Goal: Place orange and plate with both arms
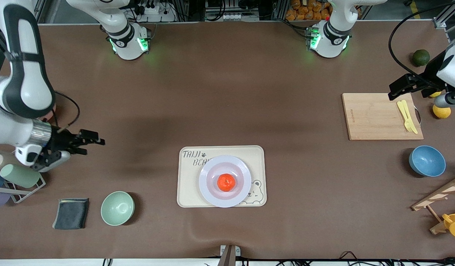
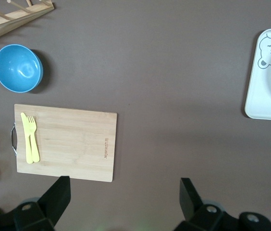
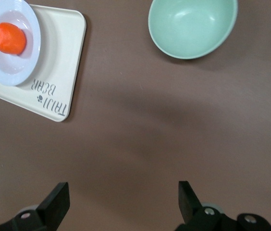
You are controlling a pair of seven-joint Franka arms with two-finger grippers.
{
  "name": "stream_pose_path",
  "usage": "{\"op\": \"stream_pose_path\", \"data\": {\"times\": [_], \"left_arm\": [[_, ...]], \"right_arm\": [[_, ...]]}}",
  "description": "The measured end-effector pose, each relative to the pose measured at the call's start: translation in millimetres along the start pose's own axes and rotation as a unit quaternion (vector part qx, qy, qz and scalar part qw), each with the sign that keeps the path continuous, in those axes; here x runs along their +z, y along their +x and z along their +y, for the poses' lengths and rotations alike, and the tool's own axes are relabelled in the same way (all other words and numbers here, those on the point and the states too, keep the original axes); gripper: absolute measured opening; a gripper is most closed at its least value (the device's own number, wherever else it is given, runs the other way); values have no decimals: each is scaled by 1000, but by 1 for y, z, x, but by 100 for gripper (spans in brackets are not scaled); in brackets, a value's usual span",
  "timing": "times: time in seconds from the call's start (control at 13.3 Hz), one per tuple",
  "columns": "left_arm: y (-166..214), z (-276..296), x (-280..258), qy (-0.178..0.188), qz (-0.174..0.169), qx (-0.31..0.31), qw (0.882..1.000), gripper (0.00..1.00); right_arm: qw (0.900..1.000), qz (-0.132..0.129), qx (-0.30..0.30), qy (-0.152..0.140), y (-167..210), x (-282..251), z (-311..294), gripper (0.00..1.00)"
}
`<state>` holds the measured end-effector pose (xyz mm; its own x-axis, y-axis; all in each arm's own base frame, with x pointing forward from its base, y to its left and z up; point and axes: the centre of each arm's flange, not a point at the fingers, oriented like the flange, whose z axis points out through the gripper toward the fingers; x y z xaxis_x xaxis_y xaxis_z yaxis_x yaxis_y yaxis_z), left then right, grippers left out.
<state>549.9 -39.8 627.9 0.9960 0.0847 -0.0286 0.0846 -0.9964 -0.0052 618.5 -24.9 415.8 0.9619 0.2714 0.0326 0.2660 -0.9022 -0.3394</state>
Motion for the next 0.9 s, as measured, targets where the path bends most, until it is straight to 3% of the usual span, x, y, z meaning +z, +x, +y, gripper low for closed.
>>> {"op": "stream_pose_path", "data": {"times": [0.3,0.52,0.75,0.9], "left_arm": [[0,4,2,0,-2,4,1000,100],[1,5,4,1,-4,5,1000,100],[1,5,5,1,-4,5,1000,100],[1,5,5,1,-4,5,1000,100]], "right_arm": [[996,-9,55,-65,-49,-107,-34,100],[991,1,106,-85,-76,-148,-46,100],[973,28,202,-107,-87,-176,-37,100],[964,27,222,-145,-86,-183,-43,100]]}}
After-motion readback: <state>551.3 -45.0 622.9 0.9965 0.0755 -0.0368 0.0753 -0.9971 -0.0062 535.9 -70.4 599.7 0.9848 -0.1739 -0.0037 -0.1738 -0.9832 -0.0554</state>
